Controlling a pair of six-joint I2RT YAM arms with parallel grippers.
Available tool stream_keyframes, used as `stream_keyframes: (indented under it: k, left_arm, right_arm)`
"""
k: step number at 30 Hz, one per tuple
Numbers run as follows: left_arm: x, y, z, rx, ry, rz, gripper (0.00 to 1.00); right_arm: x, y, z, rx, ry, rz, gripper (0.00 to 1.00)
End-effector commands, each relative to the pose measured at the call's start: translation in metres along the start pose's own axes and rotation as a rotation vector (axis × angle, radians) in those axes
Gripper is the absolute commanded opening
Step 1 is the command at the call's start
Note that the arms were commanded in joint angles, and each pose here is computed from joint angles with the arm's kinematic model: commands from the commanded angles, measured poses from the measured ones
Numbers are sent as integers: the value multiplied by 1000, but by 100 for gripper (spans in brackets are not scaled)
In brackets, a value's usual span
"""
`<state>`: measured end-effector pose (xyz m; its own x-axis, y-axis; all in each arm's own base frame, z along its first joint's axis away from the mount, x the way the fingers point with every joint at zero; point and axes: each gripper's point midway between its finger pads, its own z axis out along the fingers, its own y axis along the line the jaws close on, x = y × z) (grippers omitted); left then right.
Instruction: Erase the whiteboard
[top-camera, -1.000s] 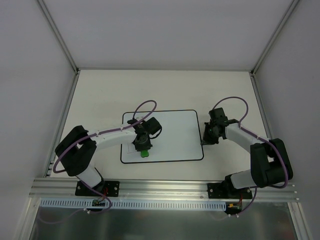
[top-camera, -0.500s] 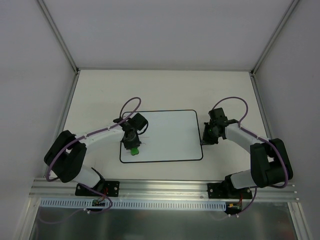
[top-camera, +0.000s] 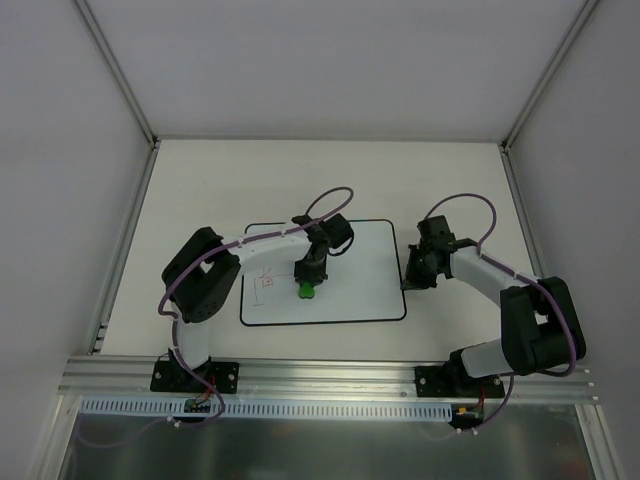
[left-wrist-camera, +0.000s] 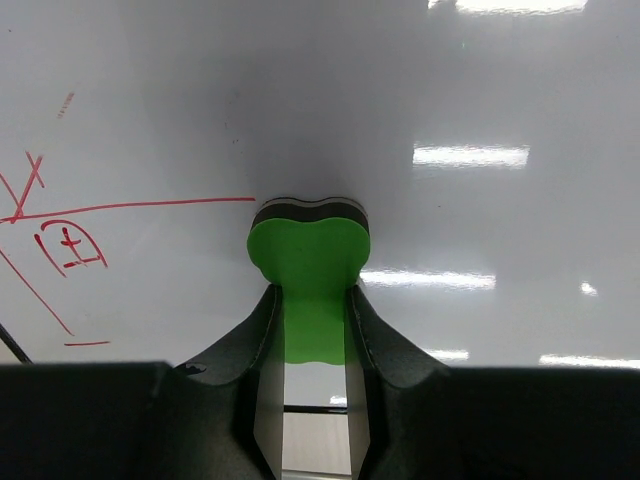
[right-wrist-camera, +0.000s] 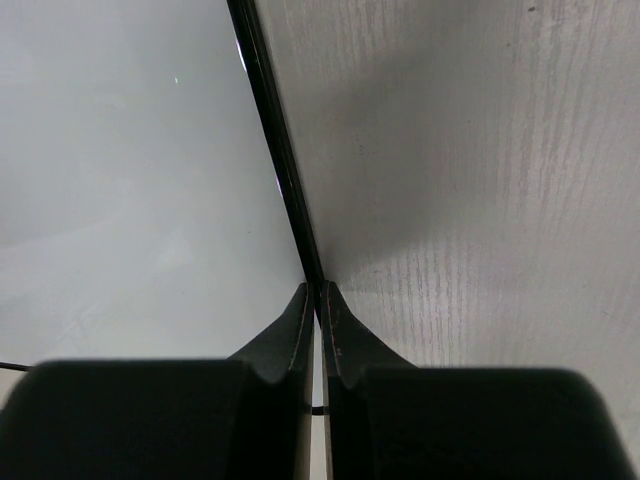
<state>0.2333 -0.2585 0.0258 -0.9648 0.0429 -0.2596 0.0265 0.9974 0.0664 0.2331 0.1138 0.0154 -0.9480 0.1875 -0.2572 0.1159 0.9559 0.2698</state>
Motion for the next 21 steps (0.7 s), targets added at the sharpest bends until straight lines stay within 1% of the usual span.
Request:
stream_keyframes:
  k: [1, 3, 5, 6, 7, 10, 13, 17, 19, 21]
  left_arm:
    - [9, 2, 17, -14, 54, 20, 0]
    - [0, 28, 20, -49, 64, -36, 0]
    - [2, 56, 22, -87, 81, -80, 0]
    - [-3, 76, 25, -109, 91, -131, 0]
    - [3, 92, 28, -141, 107, -139, 0]
    - [1, 125, 28, -174, 116, -193, 0]
    - [-5, 139, 27, -187, 113, -218, 0]
    - [-14, 142, 32, -193, 130, -220, 0]
    - [-25, 136, 32, -178, 124, -217, 0]
    - [-25, 122, 38, -146, 155, -198, 0]
  right_arm:
    - [10, -13, 4, 59, 28, 6, 0]
    - [10, -13, 4, 59, 26, 4, 0]
    - [10, -13, 4, 59, 26, 4, 0]
    - [10, -13, 4, 59, 27, 3, 0]
    - [10, -13, 4, 59, 27, 4, 0]
    - [9, -13, 4, 60, 24, 5, 0]
    - [9, -13, 4, 60, 26, 5, 0]
    - [9, -13, 4, 58, 25, 1, 0]
    - [9, -13, 4, 57, 26, 1, 0]
    - [10, -13, 4, 58, 28, 1, 0]
